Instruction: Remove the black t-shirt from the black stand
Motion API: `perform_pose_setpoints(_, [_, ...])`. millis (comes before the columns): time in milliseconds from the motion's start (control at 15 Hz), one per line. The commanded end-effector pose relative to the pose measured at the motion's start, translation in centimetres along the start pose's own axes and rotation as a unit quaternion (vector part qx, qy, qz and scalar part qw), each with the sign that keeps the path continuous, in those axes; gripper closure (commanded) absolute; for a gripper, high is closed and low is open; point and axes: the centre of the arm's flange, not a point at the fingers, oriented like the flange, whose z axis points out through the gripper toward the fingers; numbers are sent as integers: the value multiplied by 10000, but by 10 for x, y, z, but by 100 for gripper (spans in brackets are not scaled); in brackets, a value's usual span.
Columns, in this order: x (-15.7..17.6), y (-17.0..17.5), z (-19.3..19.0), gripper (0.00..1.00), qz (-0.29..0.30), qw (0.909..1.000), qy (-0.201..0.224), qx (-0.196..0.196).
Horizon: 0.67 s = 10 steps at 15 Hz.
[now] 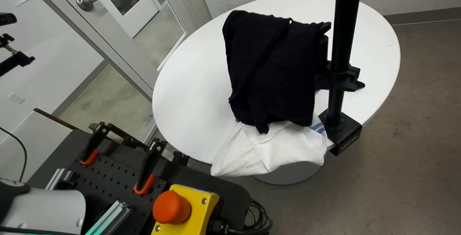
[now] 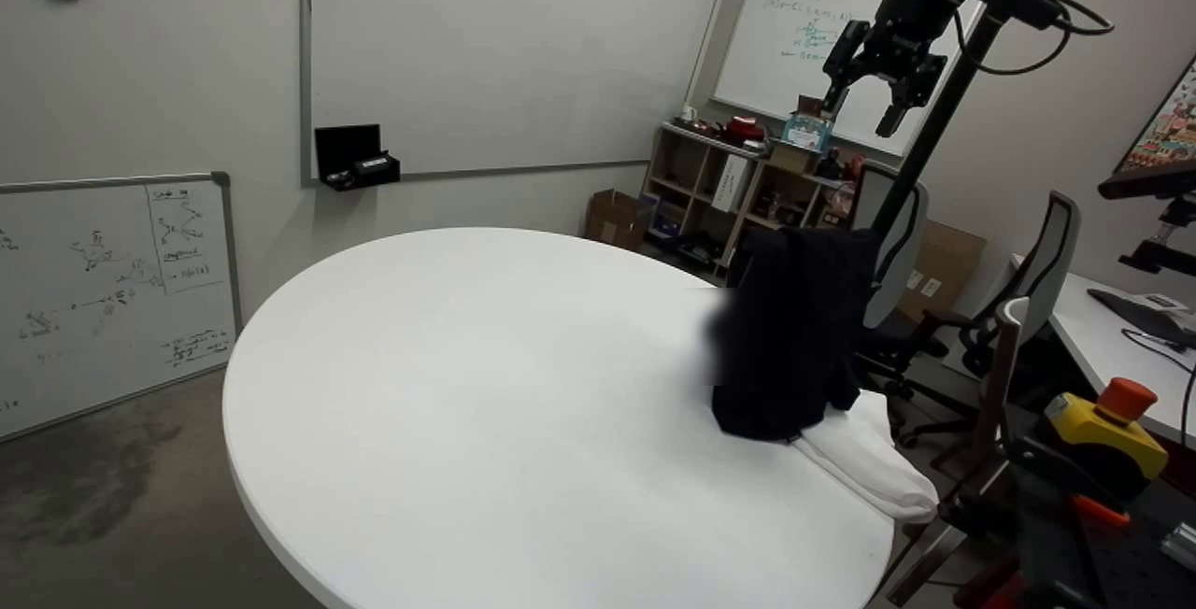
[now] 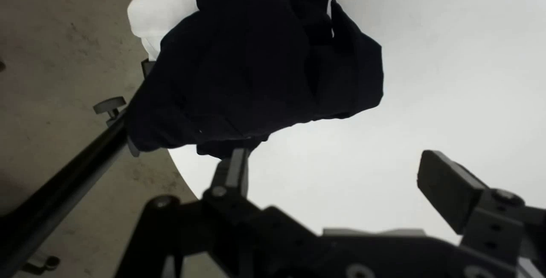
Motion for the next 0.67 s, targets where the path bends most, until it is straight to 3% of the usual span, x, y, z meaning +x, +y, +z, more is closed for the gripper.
perform_pose_setpoints(0, [19,3,31,0,756,9967,-140,-273])
perform_pose_setpoints(600, [15,29,97,0,1544,9864,-269,-486])
